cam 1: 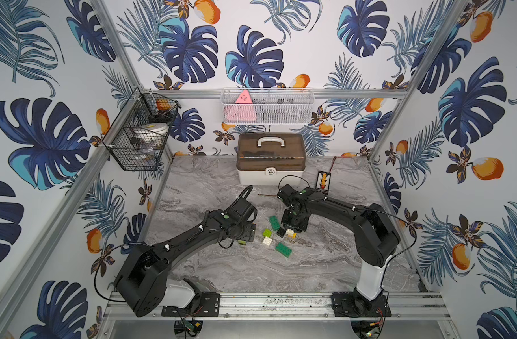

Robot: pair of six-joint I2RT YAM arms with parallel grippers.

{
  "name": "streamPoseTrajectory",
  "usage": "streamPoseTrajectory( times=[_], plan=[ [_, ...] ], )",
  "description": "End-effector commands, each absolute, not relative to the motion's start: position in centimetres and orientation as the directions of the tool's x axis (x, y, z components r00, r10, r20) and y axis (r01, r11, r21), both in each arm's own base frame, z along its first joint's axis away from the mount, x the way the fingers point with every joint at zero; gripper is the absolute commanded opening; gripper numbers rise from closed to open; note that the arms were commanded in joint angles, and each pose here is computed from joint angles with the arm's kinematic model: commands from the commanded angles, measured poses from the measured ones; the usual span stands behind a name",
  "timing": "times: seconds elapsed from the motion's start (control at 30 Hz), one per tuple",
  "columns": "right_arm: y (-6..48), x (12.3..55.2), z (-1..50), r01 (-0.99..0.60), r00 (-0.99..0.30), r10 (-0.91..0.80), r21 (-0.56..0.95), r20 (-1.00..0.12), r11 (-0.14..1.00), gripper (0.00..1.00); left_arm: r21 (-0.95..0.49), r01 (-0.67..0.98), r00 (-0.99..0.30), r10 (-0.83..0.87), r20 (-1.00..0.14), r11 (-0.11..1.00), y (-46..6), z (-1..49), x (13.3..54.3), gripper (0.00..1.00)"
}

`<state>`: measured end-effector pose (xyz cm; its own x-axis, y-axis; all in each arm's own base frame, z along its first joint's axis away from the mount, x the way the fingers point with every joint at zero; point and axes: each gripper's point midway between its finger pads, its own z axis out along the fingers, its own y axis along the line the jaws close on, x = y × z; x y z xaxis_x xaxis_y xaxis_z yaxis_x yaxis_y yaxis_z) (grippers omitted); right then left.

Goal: Assemble a giraffe with lego
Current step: Assemble the lego brick with the lego brick.

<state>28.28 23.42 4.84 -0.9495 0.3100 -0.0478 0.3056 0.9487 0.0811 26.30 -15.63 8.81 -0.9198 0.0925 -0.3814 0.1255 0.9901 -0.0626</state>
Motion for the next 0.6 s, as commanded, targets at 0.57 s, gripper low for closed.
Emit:
streamPoseTrajectory(
  times=[0.57],
  plan=[
    [22.06,28.15,4.28,0.324,-0.944,0.324,0.014,-0.057,0.946,0.30,-0.072,0.136,-0.913,0.097,-0.397,0.988,-15.92,8.93,26.65,0.86]
  ],
)
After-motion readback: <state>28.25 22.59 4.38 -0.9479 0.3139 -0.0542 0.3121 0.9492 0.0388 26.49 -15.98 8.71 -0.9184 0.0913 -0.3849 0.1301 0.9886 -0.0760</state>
